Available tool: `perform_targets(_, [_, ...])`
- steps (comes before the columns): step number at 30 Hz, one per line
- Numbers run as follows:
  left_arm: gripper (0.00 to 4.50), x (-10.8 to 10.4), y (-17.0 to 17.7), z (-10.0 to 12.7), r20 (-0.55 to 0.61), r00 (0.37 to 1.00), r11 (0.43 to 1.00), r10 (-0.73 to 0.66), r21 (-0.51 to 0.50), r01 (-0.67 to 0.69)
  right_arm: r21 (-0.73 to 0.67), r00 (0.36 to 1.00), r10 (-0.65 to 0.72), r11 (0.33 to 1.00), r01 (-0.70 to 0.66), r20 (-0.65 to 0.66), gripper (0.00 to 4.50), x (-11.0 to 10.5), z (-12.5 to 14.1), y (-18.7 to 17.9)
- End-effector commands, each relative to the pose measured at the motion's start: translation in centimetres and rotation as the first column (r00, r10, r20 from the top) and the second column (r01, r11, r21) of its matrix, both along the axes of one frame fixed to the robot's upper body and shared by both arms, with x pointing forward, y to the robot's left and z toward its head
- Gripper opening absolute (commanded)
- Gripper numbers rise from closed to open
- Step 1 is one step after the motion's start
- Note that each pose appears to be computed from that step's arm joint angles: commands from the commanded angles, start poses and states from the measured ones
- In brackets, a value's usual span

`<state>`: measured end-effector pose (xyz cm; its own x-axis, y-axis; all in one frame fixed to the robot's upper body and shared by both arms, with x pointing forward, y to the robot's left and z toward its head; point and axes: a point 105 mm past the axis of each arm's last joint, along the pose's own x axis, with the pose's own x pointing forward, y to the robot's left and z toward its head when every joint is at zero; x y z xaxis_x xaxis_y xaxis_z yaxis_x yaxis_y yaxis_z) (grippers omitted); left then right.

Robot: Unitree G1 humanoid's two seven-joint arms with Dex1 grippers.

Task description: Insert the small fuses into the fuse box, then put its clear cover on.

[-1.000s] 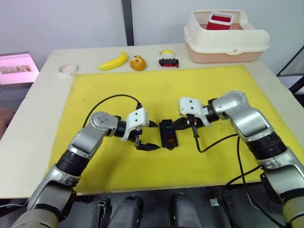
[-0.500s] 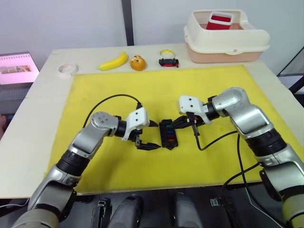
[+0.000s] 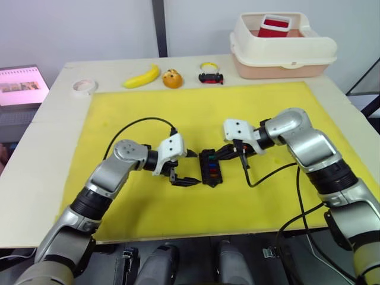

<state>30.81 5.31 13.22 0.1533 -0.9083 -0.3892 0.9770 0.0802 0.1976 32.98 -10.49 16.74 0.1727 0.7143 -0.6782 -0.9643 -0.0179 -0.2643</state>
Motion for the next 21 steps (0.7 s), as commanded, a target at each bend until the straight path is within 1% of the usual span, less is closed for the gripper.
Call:
perform_targets(1, [4.45, 0.1, -0.1, 1.0, 0.039, 0.999, 1.0, -0.004, -0.007, 0.005, -0.004, 0.999, 0.032, 0.999, -0.032, 0.011, 0.0, -0.2, 0.3, 0.6])
perform_targets(8, [4.45, 0.0, -0.2, 1.0, 0.041, 0.999, 1.0, -0.006, -0.007, 0.007, 0.01, 0.999, 0.041, 0.999, -0.041, 0.012, 0.0, -0.4, 0.7, 1.1])
perform_targets(15, [4.45, 0.0, -0.2, 1.0, 0.041, 0.999, 1.0, -0.006, -0.007, 0.007, -0.053, 0.999, 0.032, 0.998, -0.03, 0.023, 0.0, -0.1, -0.5, 0.3])
perform_targets(21, [4.45, 0.0, -0.2, 1.0, 0.041, 0.999, 1.0, -0.006, -0.006, 0.006, -0.06, 0.999, 0.037, 0.998, -0.036, 0.015, 0.0, -0.1, -0.6, 0.3])
